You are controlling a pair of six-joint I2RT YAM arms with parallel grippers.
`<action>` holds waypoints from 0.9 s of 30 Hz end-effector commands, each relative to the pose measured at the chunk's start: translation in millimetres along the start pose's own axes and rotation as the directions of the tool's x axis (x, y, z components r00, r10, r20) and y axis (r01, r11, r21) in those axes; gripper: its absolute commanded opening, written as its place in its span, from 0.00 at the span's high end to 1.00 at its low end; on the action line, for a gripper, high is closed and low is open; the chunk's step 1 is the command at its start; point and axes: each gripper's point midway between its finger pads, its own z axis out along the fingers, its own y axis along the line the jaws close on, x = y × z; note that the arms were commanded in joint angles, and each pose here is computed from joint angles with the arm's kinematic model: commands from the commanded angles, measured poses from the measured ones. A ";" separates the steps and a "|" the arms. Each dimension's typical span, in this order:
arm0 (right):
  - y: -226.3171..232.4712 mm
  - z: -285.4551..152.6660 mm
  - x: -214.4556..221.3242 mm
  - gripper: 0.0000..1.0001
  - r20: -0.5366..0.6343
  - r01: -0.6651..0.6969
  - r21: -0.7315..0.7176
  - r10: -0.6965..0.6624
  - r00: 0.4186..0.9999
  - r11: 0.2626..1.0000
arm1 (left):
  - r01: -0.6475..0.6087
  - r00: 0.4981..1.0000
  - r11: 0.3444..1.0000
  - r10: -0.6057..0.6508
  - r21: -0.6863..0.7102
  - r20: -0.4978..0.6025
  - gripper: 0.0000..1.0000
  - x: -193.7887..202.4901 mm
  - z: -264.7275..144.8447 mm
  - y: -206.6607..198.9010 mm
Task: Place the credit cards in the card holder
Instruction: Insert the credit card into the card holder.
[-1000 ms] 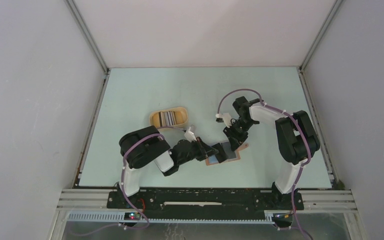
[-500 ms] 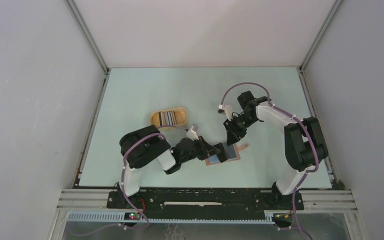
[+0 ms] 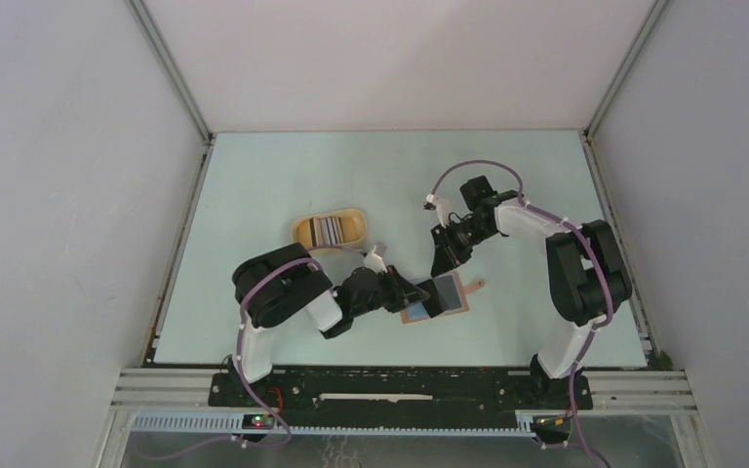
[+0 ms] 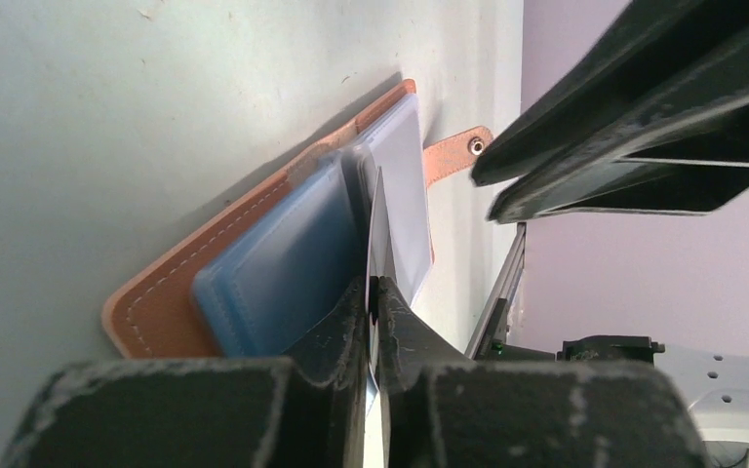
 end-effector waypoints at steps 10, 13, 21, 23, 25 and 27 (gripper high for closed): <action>6.2 25.7 -7.9 0.78 -0.042 -0.044 -0.063 0.042 0.998 0.997 | 0.010 0.998 0.996 -0.015 -0.083 -0.061 0.86 8.6 2.5 21.0; 2.3 28.4 -6.0 0.79 -0.056 -0.046 -0.046 0.043 0.998 0.998 | 0.013 0.998 0.996 -0.018 -0.084 -0.060 0.84 7.1 2.6 21.4; -8.3 34.1 5.0 0.81 -0.111 -0.073 -0.010 0.071 0.991 0.997 | 0.015 0.998 0.997 -0.020 -0.077 -0.062 0.77 5.2 3.0 18.6; -10.4 34.1 6.3 0.82 -0.116 -0.074 0.002 0.073 0.990 0.997 | 0.015 0.998 0.997 -0.020 -0.077 -0.062 0.76 4.7 2.6 18.8; -13.0 33.6 7.1 0.82 -0.121 -0.071 0.019 0.073 0.990 0.997 | 0.015 0.998 0.997 -0.020 -0.077 -0.061 0.75 4.1 1.9 18.7; -15.7 33.5 8.7 0.82 -0.128 -0.069 0.033 0.072 0.989 0.997 | 0.015 0.998 0.997 -0.019 -0.076 -0.060 0.74 3.6 1.4 18.5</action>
